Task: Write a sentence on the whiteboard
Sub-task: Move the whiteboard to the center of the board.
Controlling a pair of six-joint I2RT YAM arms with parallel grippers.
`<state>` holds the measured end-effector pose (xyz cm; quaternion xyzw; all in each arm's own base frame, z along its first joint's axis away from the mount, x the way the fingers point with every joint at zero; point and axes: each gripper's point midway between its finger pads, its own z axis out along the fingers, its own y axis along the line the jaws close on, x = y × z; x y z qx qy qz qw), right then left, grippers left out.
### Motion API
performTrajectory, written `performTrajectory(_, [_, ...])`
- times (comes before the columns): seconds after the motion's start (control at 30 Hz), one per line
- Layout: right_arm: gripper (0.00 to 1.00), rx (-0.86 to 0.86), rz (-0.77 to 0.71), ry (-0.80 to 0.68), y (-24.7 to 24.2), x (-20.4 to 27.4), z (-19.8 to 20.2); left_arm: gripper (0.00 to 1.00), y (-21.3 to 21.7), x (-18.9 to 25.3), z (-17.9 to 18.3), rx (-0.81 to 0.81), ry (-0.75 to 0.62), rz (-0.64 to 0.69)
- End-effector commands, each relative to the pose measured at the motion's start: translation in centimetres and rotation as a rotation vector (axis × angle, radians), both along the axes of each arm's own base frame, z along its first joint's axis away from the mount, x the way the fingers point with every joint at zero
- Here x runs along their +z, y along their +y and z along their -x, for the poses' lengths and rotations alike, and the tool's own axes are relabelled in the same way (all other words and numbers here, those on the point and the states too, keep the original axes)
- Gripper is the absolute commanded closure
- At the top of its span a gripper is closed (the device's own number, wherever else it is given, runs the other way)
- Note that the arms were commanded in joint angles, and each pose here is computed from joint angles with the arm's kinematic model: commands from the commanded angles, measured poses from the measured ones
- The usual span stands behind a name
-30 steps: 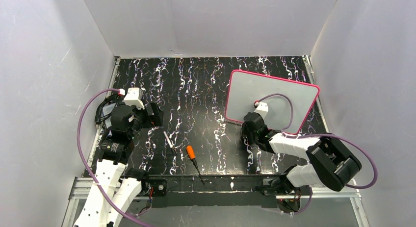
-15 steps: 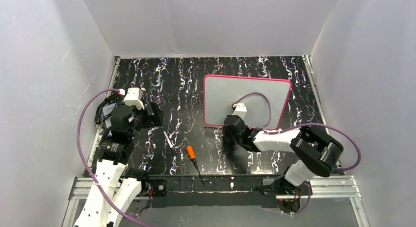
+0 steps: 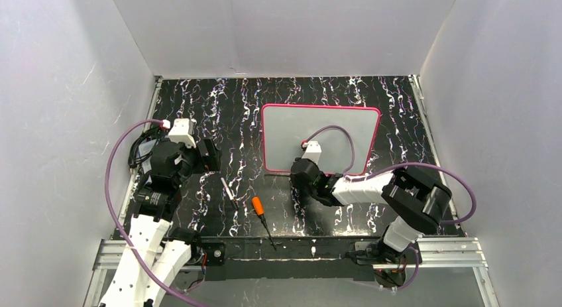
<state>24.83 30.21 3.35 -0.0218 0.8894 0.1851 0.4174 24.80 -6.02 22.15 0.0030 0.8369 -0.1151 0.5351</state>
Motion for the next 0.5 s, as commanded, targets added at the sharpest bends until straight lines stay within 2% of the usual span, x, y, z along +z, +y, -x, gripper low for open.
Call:
performTrajectory(0.0, [0.87,0.07,-0.075,0.033,2.7,1.2,1.7,0.01,-0.9,-1.0,0.3,-0.064,0.042,-0.015])
performTrajectory(0.3, [0.54,0.07,-0.058,0.018,1.2,2.8,3.4,0.01,-5.6,-4.0,1.5,-0.234,0.236,0.108])
performTrajectory(0.47, [0.44,0.073,-0.066,0.014,0.3,3.4,4.1,0.01,-6.2,-4.8,2.3,-0.259,0.28,0.136])
